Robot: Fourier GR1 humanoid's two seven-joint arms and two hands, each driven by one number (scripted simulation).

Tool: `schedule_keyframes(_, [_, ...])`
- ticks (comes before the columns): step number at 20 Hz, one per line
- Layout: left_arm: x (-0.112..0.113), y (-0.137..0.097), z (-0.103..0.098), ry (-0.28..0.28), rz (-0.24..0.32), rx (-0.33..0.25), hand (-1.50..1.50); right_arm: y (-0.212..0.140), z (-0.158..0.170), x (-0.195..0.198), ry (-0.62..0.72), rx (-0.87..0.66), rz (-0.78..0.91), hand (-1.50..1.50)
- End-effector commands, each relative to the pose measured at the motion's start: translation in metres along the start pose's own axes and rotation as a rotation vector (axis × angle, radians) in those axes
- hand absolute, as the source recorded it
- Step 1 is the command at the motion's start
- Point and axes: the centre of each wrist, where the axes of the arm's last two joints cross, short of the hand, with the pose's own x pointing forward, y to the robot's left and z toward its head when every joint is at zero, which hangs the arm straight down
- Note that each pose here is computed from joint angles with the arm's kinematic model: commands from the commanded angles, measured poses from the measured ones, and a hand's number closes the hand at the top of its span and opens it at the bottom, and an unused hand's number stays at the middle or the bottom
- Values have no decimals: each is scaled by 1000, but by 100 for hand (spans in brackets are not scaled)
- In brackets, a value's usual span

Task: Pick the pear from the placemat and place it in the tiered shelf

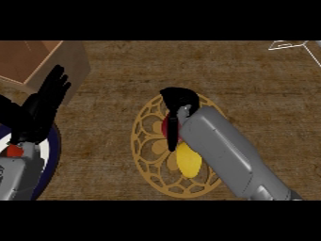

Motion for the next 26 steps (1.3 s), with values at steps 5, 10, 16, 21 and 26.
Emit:
schedule_keyframes(5, [13,1,2,-6,0,-7,0,30,-24,-3,14,62,18,150])
schedule_keyframes(10, [-5,4,-5,-9,-2,15,0,31,-30,-13,-83,-79,99,150])
schedule_keyframes(16, [17,13,-3,-15,-7,8,0,28,-16,-8,-117,-178,10,150])
schedule_keyframes(21, [-6,14,13,-9,4,21,0,29,9,-40,-44,-368,-37,150])
schedule_keyframes(26, [-11,-1,3,9,6,28,0,7,44,-54,-126,-544,-201,150])
